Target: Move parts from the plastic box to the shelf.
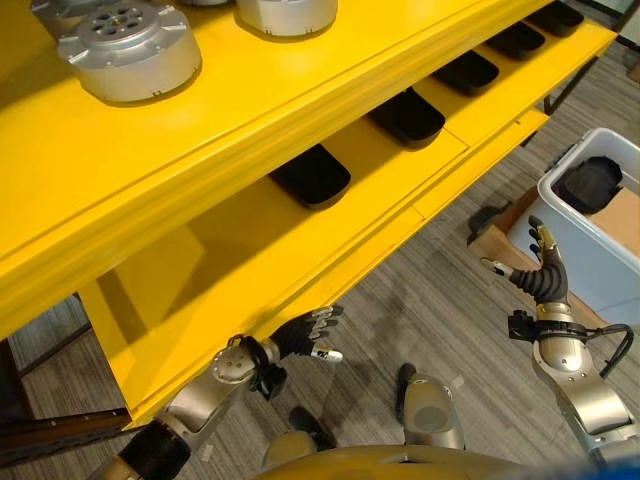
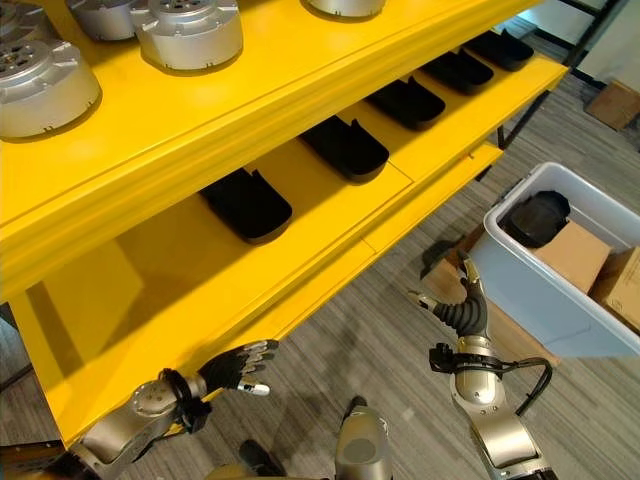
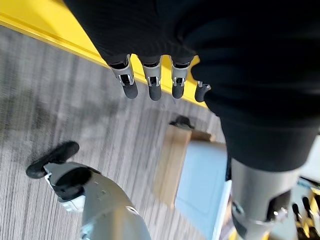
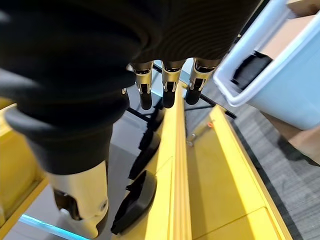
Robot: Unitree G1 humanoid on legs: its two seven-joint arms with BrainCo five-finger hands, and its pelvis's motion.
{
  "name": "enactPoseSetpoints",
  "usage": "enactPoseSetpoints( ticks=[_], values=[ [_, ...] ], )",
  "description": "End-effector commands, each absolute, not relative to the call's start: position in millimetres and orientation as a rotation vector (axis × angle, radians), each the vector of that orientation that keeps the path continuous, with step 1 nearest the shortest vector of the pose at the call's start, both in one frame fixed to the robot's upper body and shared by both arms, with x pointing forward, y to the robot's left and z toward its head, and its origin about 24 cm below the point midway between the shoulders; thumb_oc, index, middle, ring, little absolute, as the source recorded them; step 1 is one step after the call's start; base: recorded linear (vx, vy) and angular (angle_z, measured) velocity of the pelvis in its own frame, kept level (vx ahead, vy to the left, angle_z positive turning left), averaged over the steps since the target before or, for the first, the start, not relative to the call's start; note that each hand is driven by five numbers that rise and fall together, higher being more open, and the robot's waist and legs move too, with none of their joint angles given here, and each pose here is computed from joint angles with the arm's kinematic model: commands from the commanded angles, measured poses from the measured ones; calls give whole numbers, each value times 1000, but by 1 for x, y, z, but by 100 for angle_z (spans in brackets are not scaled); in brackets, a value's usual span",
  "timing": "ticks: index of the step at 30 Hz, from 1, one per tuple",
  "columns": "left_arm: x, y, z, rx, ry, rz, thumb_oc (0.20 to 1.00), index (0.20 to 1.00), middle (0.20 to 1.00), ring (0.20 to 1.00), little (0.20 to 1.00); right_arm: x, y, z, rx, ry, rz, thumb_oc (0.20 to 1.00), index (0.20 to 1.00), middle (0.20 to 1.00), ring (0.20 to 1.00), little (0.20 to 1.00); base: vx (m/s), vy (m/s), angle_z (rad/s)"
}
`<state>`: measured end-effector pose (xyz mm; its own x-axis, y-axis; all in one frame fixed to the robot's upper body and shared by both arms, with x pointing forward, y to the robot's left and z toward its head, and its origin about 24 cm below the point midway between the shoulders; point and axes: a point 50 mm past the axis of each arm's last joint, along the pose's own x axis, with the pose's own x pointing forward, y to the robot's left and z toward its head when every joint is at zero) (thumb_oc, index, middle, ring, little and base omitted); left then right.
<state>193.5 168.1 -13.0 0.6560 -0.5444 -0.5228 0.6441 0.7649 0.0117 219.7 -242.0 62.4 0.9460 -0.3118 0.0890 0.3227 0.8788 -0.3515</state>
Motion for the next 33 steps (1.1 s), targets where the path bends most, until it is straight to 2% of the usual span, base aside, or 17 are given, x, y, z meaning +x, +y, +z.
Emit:
enactPoseSetpoints(
  ticks=[1, 12, 17, 22, 27, 29, 33],
  values=[
    [207, 157, 12, 134, 364, -658, 1000, 1000, 1000, 1000, 1000, 239, -249, 91, -338, -177, -386, 1000, 1000, 1000, 1000, 1000, 30, -315, -89],
    [210, 152, 15, -71, 266, -540, 1000, 1000, 1000, 1000, 1000, 230, -278, 104, -483, -243, -594, 1000, 1000, 1000, 1000, 1000, 54, -358, -60],
    [226, 140, 21, -189, 185, -425, 1000, 1000, 1000, 1000, 1000, 227, -295, 103, -487, -241, -679, 1000, 1000, 1000, 1000, 1000, 77, -367, -30],
    [232, 134, 22, -205, 157, -359, 1000, 1000, 1000, 1000, 1000, 242, -278, 95, -452, -235, -591, 1000, 1000, 1000, 1000, 1000, 120, -174, -109],
    [232, 133, 18, -171, 196, -409, 1000, 1000, 1000, 1000, 1000, 235, -259, 84, -326, -171, -575, 1000, 1000, 1000, 1000, 1000, 217, -63, -91],
    [226, 139, 14, -163, 211, -340, 1000, 1000, 1000, 1000, 1000, 240, -243, 80, -283, -167, -497, 1000, 1000, 1000, 1000, 1000, 393, 90, 35],
    [218, 156, 1, -80, 252, -292, 1000, 1000, 1000, 1000, 1000, 246, -232, 84, -239, -174, -423, 1000, 1000, 1000, 1000, 1000, 264, 88, -147]
  ],
)
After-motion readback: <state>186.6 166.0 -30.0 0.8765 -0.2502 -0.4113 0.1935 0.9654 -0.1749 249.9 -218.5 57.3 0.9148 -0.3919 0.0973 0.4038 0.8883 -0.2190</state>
